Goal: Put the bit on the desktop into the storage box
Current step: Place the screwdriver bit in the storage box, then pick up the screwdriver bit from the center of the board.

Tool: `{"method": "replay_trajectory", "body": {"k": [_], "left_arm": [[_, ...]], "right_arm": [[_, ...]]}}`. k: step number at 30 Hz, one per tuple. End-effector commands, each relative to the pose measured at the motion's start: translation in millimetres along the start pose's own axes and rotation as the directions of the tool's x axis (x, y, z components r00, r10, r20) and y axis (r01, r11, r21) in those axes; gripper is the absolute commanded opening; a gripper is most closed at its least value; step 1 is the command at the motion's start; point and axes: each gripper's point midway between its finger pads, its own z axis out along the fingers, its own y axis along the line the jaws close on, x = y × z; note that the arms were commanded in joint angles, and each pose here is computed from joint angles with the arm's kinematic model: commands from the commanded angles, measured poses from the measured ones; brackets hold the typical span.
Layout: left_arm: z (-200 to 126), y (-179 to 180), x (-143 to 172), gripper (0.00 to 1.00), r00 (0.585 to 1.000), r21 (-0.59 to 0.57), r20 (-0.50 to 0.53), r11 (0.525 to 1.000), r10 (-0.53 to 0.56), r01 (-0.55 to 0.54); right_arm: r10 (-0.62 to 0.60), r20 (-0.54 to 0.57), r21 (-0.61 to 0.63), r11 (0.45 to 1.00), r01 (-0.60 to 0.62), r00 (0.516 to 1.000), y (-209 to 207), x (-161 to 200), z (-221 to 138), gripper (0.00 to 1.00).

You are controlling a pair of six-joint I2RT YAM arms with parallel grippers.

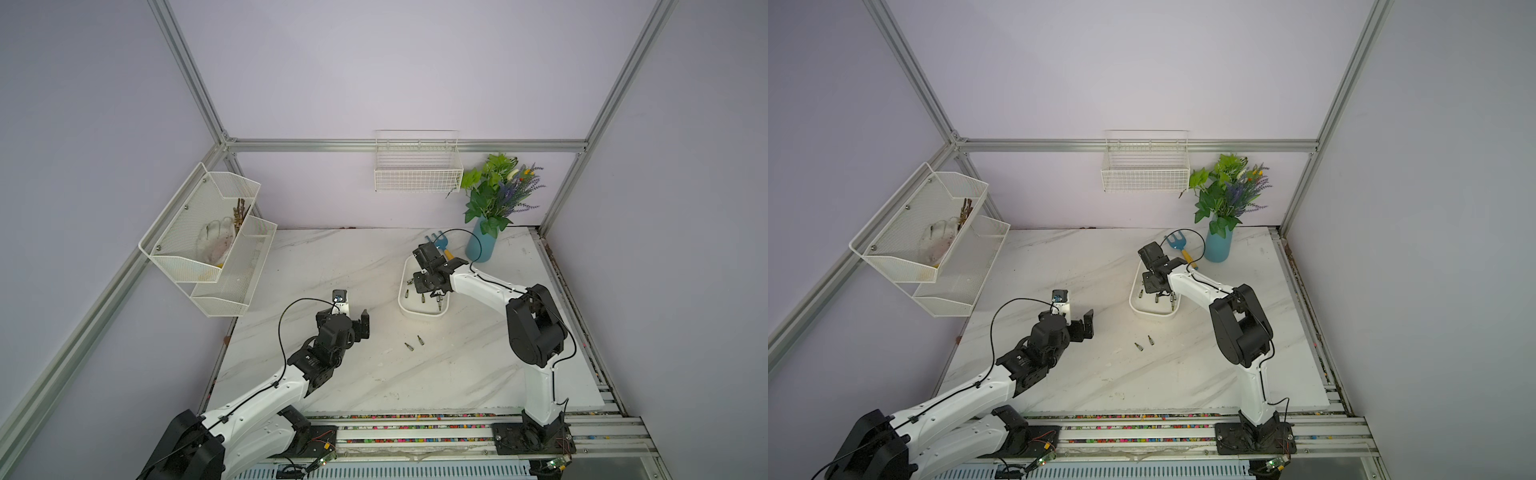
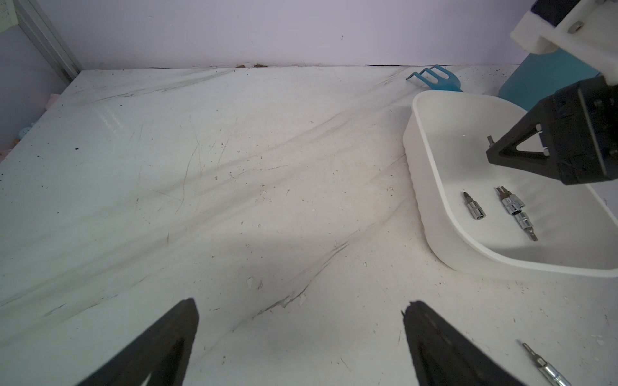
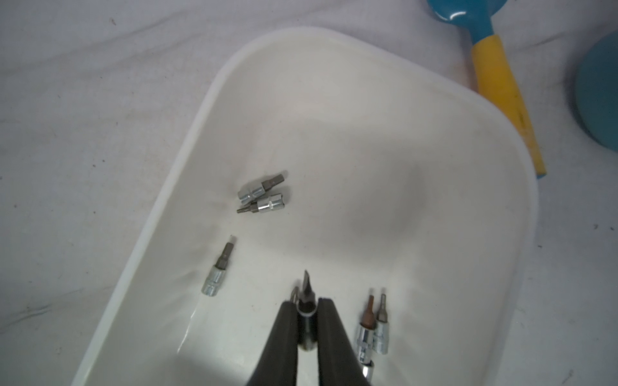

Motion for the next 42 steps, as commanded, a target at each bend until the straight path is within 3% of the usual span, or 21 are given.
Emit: {"method": "replay_trajectory", "body": {"k": [1, 6, 11, 20, 27, 33, 42], "left_arm": [[-2.5, -2.8, -17.3, 1.00, 0.998, 0.017, 0.053, 1.000, -0.026, 0.026], [-2.9, -2.6, -17.3, 1.00, 0.998, 0.018, 0.053, 1.000, -0.027, 0.026], [-3.7, -0.7, -18.0, 1.00, 0.998, 0.011, 0.061, 1.000, -0.030, 0.029], [-1.7, 8.6, -15.7, 1.00, 0.997, -0.017, 0.062, 0.998, -0.056, 0.057], [5.4, 33.6, -8.9, 1.00, 0.985, -0.025, 0.037, 0.985, -0.170, 0.171], [5.0, 47.7, -5.4, 1.00, 0.977, -0.049, 0.035, 0.976, -0.210, 0.212], [4.3, 44.1, -6.7, 1.00, 0.976, -0.026, 0.035, 0.976, -0.217, 0.218]], "right_arm": [[0.031, 0.071, -0.032, 0.999, -0.029, 0.997, 1.4, -23.6, -21.7, 0.33], [0.029, 0.086, -0.078, 0.997, -0.022, 0.996, -0.4, -19.5, -55.3, 0.44], [0.001, 0.072, -0.158, 0.987, 0.011, 0.997, 2.5, -0.3, -85.8, 0.47], [-0.080, -0.055, -0.291, 0.955, 0.061, 0.995, 21.0, 61.5, -113.0, 0.47], [-0.230, -0.178, -0.310, 0.936, 0.167, 0.957, 59.4, 118.2, -106.5, 0.47], [-0.279, -0.274, -0.296, 0.935, 0.195, 0.920, 77.7, 154.4, -84.9, 0.44], [-0.275, -0.322, -0.231, 0.951, 0.206, 0.906, 65.7, 171.1, -72.3, 0.39]]}}
